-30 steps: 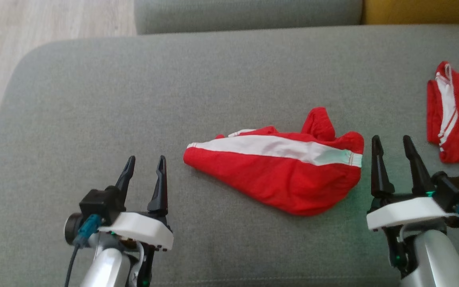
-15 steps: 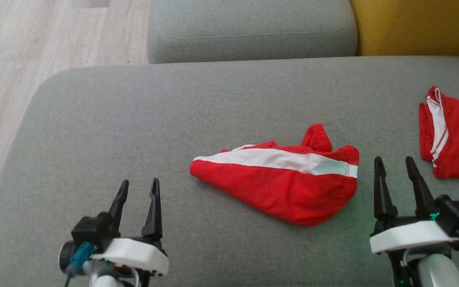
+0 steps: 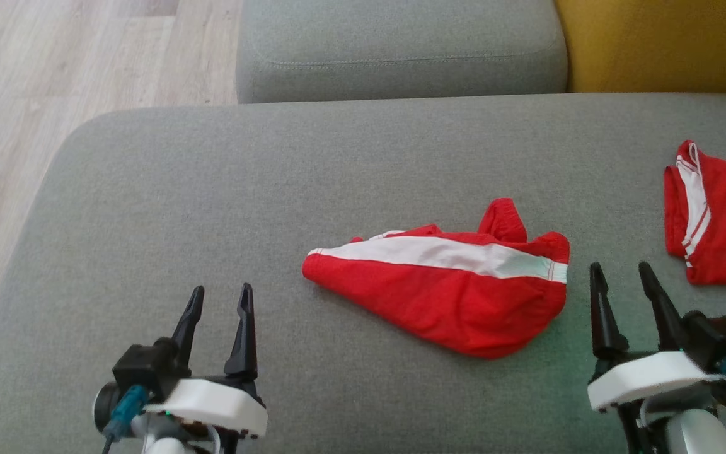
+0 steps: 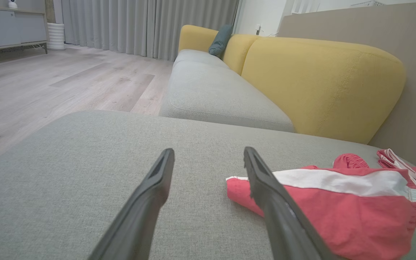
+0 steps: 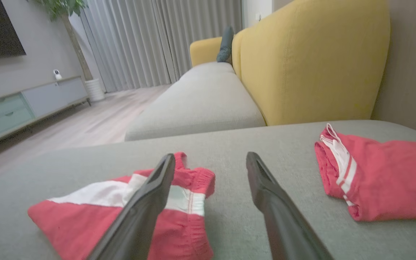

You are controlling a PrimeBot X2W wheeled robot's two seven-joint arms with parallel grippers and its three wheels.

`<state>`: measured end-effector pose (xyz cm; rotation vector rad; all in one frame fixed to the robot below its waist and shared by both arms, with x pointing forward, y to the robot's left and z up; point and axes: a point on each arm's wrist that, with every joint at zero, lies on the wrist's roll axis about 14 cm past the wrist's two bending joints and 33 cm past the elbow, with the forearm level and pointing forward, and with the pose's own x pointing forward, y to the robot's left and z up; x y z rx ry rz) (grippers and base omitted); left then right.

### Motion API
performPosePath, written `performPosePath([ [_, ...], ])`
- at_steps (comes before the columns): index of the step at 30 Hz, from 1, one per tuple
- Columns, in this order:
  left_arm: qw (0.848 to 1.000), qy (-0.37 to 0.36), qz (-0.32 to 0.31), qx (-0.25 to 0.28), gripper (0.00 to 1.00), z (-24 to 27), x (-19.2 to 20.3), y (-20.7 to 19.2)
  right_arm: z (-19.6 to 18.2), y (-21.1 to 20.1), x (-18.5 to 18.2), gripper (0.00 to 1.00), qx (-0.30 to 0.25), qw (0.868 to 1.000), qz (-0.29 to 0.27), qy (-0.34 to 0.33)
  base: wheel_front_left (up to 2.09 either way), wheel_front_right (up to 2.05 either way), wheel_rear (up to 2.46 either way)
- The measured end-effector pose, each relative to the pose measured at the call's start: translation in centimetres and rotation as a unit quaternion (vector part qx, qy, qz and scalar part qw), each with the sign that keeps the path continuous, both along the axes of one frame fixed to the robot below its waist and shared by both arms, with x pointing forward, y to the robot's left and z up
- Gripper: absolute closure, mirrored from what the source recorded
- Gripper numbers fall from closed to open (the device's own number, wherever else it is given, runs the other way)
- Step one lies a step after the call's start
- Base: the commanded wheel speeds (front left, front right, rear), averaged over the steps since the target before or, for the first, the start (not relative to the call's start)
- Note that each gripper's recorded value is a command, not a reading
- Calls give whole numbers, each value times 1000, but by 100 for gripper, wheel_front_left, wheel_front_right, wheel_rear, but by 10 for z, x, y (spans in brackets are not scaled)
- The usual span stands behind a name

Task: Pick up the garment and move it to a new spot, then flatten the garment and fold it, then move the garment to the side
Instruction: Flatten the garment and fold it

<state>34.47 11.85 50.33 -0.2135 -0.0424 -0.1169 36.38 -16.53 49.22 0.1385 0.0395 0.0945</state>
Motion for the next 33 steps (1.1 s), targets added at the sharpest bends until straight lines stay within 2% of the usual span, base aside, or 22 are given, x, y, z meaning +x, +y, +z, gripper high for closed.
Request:
performPosePath([
  [11,1000,21,11,0,0,-13,-3,6,-63,3,-1,0,-29,991,13,127,0,0,0],
  [18,999,39,24,0,0,-24,-3,14,-66,16,28,0,-39,990,32,134,0,0,0],
  [23,998,49,31,1,0,-30,-3,18,-75,26,35,0,-44,987,47,148,0,0,0],
  [24,998,50,32,1,0,-31,-3,18,-76,28,36,5,-44,987,50,149,0,0,0],
  [25,998,51,32,1,0,-31,-3,19,-77,29,37,31,-44,986,52,150,0,0,0],
  [26,998,52,32,1,0,-32,-3,19,-78,30,37,62,-45,986,53,151,0,0,0],
  [27,998,53,32,1,0,-32,-2,19,-78,31,37,74,-45,986,55,152,0,0,0],
  [28,998,54,32,1,0,-33,-2,19,-78,32,37,74,-45,986,56,151,0,0,0],
  [30,998,55,31,1,0,-33,-1,18,-73,35,40,95,-44,988,59,137,0,0,0],
  [31,998,56,29,1,0,-34,-1,17,-68,36,41,100,-44,989,60,129,0,0,0],
  [33,998,58,25,2,0,-36,1,15,-60,38,43,100,-44,991,63,113,0,0,0],
])
